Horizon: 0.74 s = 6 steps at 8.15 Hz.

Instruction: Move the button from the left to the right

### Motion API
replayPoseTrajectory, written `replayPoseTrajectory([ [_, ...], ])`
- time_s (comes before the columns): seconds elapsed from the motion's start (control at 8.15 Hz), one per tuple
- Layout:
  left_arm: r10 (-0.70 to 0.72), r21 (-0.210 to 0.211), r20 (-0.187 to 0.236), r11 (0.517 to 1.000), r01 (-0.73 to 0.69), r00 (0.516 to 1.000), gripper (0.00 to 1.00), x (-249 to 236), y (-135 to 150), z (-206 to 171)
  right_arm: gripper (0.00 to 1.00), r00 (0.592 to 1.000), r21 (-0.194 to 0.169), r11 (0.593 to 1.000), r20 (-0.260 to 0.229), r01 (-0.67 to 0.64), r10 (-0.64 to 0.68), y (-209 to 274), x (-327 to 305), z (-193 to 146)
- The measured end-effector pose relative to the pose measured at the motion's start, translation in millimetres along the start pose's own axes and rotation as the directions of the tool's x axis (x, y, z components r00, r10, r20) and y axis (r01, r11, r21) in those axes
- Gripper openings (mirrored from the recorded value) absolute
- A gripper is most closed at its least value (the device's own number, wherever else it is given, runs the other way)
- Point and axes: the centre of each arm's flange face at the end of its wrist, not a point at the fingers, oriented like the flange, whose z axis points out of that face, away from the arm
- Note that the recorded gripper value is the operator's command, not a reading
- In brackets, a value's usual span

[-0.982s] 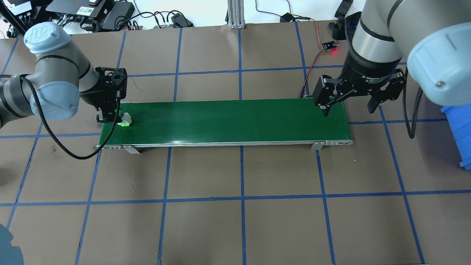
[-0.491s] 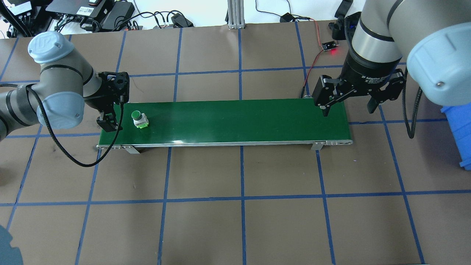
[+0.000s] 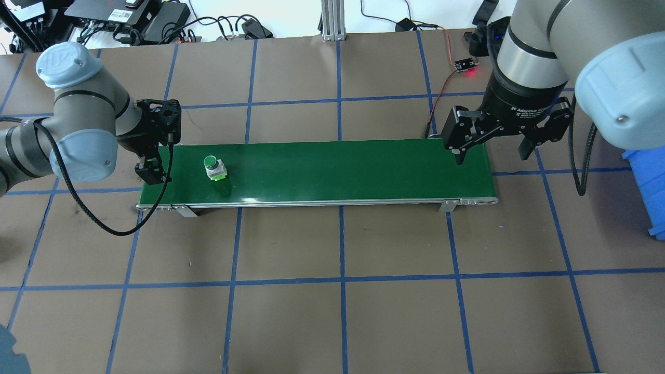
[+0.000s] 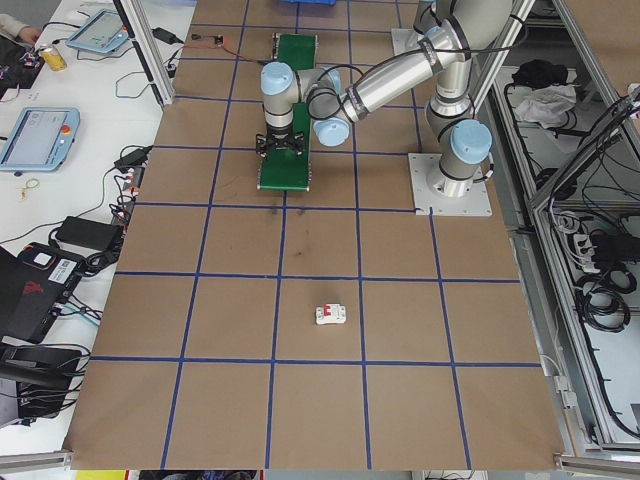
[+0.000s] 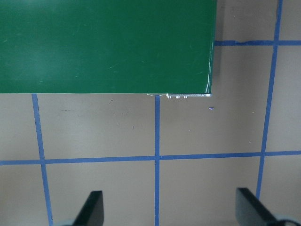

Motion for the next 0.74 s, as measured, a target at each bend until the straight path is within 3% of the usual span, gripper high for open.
replayPoseTrajectory([
  [0.25,-0.172,0.038,-0.044,0.984,0.174,0.984,1.00,12,-19,-22,1.00,1.000,0.008,1.000,0.010,-0.004,0.004,-1,-1,0],
  [0.37,-0.296,0.047,-0.056,0.953,0.298,0.954,1.00,16,-37,-50,1.00,1.000,0.006,1.000,0.015,-0.007,0.006,-4,-2,2],
  [0.49,-0.454,0.040,-0.075,0.888,0.457,0.888,1.00,19,-60,-82,1.00,1.000,0.008,1.000,0.017,-0.007,0.007,-11,-3,7],
  [0.74,-0.744,-0.024,-0.112,0.665,0.746,0.659,1.00,28,-110,-149,1.00,1.000,0.027,1.000,0.019,-0.001,0.000,-33,-5,23],
])
